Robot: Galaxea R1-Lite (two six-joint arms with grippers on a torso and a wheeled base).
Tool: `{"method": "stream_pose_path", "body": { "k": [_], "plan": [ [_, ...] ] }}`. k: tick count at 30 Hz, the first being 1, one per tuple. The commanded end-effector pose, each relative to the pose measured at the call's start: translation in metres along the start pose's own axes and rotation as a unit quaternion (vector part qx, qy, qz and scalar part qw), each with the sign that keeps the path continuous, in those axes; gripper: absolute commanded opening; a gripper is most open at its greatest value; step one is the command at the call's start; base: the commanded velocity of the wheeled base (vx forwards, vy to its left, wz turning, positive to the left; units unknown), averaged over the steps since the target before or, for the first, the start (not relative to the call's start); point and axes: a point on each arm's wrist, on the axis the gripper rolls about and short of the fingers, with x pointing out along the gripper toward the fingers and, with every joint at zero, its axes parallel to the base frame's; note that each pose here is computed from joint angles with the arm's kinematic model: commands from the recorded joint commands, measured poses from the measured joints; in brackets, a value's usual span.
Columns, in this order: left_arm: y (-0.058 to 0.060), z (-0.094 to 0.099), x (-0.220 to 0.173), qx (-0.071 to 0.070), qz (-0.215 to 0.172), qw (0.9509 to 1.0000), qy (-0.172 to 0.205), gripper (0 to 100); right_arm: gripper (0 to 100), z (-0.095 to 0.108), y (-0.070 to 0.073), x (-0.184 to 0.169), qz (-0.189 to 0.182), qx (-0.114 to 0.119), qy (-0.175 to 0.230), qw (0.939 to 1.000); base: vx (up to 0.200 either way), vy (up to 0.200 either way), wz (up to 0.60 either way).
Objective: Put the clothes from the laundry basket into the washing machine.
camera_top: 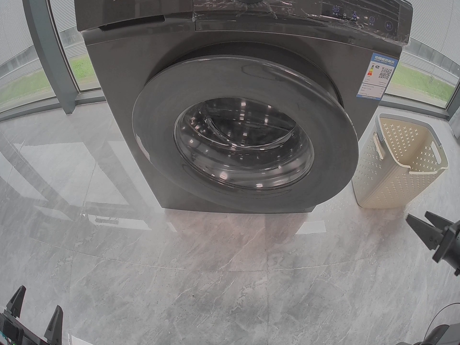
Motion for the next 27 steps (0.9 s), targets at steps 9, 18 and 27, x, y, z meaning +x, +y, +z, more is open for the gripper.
{"method": "stream_pose_path", "body": {
  "k": [9,18,27],
  "plan": [
    [0.000,-0.005,0.001,0.000,0.000,1.0000,0.005,100,100,-0.016,0.053,0.119,0.068,0.096,0.093,0.9886,0.000,0.000,0.00],
    [0.000,-0.005,0.001,0.000,-0.001,1.0000,0.005,100,100,0.005,0.059,0.128,0.077,0.108,0.056,0.9896,0.156,0.000,0.00],
    [0.000,-0.005,0.001,0.000,-0.001,1.0000,0.005,100,100,0.017,0.055,0.137,0.067,0.112,0.033,0.9910,0.111,0.000,0.00]
  ]
}}
